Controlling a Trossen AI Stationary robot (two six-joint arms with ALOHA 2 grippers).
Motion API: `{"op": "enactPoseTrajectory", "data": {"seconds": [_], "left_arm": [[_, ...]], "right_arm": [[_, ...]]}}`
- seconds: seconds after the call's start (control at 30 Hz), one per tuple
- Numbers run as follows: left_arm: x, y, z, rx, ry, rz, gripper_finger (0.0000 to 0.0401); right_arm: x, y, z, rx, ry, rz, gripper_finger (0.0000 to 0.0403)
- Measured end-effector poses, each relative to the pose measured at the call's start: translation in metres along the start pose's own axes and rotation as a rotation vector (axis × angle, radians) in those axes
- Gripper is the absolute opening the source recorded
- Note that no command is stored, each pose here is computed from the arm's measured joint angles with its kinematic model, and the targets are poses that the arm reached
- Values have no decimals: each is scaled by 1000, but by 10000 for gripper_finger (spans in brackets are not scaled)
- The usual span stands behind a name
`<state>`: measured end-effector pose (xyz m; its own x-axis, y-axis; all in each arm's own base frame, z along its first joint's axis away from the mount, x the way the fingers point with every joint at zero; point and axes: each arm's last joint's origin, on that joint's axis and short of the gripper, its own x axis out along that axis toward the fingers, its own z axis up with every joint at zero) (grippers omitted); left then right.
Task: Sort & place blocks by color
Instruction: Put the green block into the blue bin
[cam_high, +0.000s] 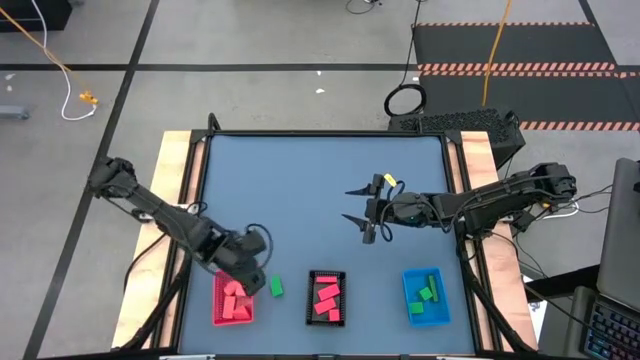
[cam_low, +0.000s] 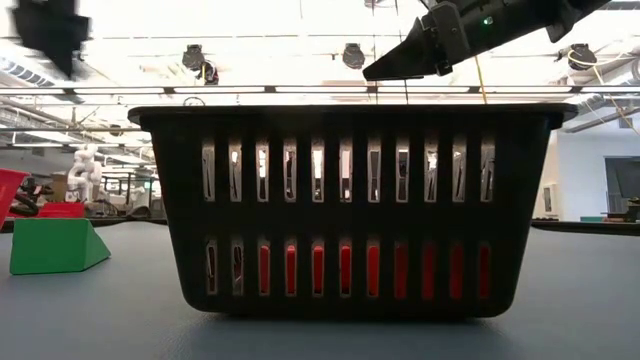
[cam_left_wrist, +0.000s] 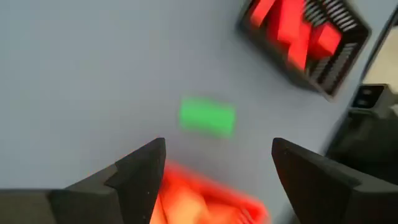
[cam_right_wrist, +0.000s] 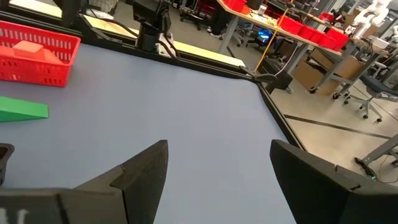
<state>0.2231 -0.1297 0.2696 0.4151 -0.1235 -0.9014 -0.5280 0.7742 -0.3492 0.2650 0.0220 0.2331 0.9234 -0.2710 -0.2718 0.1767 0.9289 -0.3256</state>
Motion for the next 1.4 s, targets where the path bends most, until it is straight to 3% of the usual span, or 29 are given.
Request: {"op": "enactPoseTrajectory", "data": {"seconds": [0.1,0.27,0.4,0.57,1.0,1.4], "left_arm": [[15,-5,5,303,-69,58,280],[46,-10,0,857,33,131,256],[61,-18,0,1164,25,99,245],[68,-28,3,1303,-44,52,244],[102,-27,-3,1526,135,-49,244],[119,-28,-2,1655,155,-114,244]], "right_arm": [[0,0,0,-14,2,0,274],[0,1,-3,-22,25,4,274],[0,1,-4,-37,41,2,274],[0,-1,-5,-45,57,-65,274],[-1,-2,-4,-42,56,-71,274],[-1,-2,-4,-53,56,-71,274]]}}
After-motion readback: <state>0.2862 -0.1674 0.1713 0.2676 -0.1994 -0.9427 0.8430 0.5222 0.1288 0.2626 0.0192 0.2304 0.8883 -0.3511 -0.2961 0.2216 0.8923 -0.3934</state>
